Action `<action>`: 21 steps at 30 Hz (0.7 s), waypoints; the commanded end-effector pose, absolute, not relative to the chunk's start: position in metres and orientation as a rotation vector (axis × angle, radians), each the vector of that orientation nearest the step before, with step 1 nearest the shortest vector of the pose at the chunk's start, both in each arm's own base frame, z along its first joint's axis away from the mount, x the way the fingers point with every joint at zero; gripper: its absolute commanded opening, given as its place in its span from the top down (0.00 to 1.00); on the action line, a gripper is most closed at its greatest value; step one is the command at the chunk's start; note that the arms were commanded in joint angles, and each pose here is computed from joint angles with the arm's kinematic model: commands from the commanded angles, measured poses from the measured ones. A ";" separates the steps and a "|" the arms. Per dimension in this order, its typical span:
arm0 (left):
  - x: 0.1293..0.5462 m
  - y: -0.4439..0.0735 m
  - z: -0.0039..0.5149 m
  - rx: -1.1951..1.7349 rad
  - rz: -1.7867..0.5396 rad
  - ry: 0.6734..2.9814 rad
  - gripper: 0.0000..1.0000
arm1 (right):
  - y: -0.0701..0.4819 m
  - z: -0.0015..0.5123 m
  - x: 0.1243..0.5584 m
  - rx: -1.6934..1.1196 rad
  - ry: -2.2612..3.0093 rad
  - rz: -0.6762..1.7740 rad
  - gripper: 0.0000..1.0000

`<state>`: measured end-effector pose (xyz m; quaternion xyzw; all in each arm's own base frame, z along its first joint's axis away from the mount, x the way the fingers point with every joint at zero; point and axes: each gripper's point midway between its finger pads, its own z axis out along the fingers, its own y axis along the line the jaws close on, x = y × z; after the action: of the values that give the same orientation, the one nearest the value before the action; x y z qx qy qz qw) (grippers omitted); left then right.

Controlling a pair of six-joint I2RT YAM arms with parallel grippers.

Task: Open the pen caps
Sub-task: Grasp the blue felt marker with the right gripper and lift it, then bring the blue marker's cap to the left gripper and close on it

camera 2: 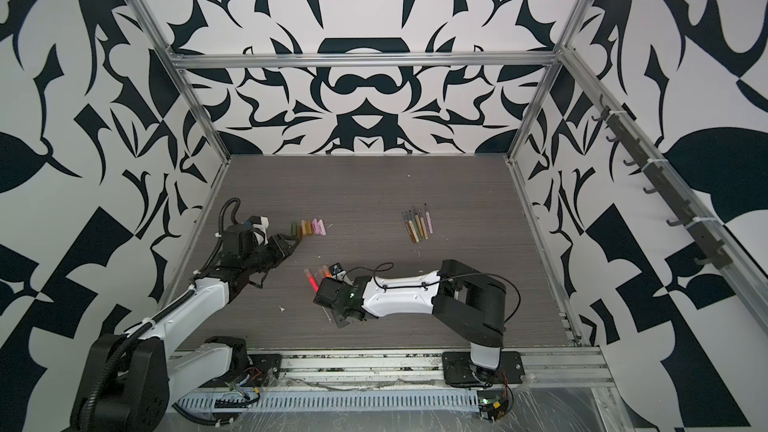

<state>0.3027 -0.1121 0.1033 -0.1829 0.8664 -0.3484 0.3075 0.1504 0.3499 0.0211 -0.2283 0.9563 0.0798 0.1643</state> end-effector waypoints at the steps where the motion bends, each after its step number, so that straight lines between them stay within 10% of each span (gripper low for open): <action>1: 0.302 -0.111 0.112 -0.461 -0.904 2.298 0.56 | 0.340 0.044 0.156 -0.625 2.703 0.183 0.90; 21: 0.284 -0.210 0.199 -0.300 -1.216 2.377 0.48 | 0.307 0.159 0.213 -0.471 2.714 0.750 1.00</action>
<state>0.2859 -0.2036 0.1956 -0.1084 0.8570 -0.4376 0.2497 0.2166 0.2974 0.1429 -0.1390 0.9499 0.2352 0.1521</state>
